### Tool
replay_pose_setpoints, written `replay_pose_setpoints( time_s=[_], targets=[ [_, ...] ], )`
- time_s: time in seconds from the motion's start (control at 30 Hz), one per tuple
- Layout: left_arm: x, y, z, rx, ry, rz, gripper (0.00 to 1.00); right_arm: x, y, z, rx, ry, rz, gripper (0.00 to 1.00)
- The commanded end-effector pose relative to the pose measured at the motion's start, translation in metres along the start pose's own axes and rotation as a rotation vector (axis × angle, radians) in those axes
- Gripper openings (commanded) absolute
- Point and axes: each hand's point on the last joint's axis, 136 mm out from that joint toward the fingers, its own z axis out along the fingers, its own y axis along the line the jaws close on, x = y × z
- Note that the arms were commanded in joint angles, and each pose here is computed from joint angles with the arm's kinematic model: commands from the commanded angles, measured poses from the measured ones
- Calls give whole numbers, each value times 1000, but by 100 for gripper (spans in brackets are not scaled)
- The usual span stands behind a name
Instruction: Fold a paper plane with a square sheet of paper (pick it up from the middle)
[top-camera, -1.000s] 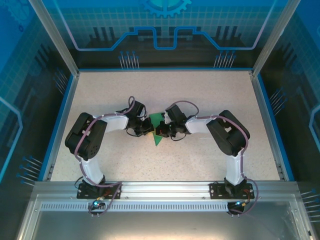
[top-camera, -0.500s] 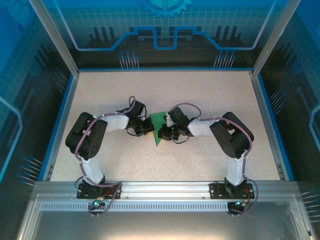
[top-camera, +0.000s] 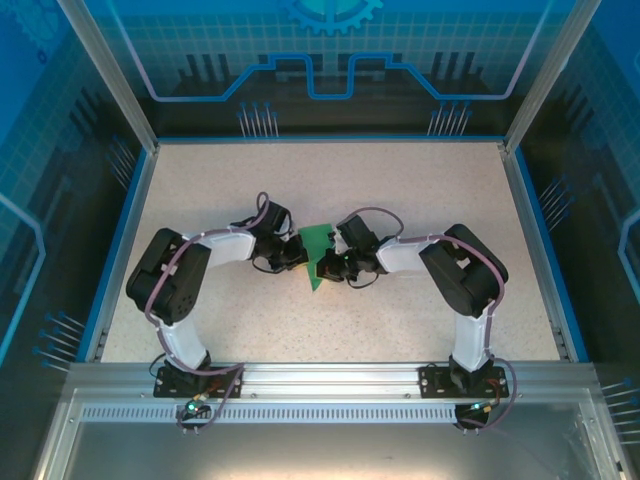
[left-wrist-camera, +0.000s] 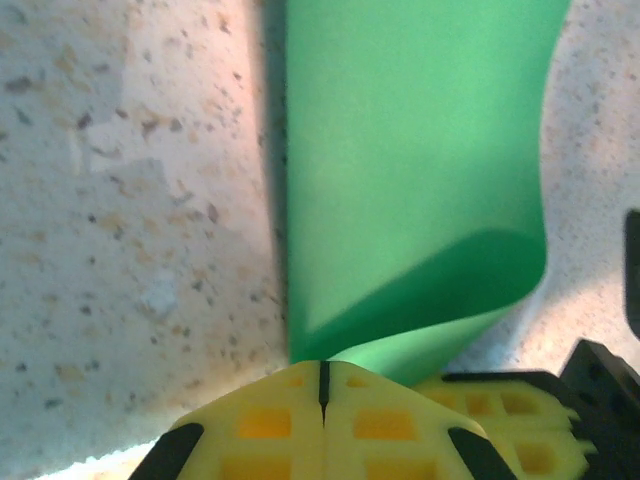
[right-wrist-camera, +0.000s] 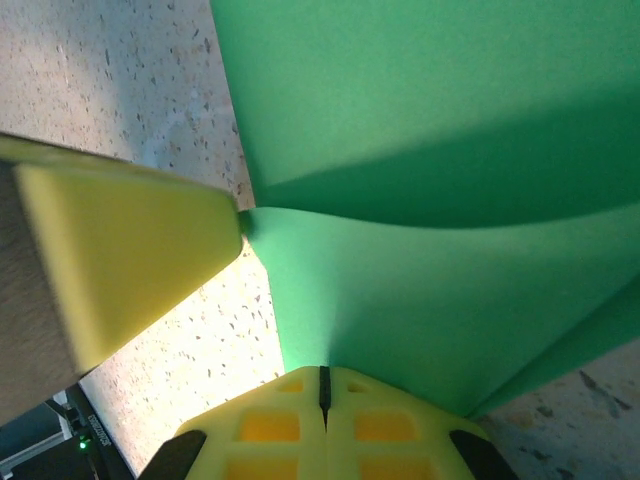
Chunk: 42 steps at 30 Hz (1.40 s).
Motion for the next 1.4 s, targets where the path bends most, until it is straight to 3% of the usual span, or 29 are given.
replay_pose_setpoints(
  time_s=[0.0, 0.33, 0.73, 0.97, 1.37],
  targets=[
    [9, -17, -8, 84, 21, -3, 5, 12, -36, 6, 98, 31, 88, 0],
    [23, -8, 15, 73, 81, -20, 5, 11, -37, 8, 100, 38, 113, 1],
    [12, 19, 26, -71, 32, -14, 4, -2, 4, -8, -38, -12, -18, 7],
    [11, 21, 26, -87, 23, -9, 4, 6, 18, -18, -96, -16, -75, 12],
    [13, 23, 27, -97, 21, -12, 5, 17, 22, -1, -115, 29, -94, 12]
  ],
)
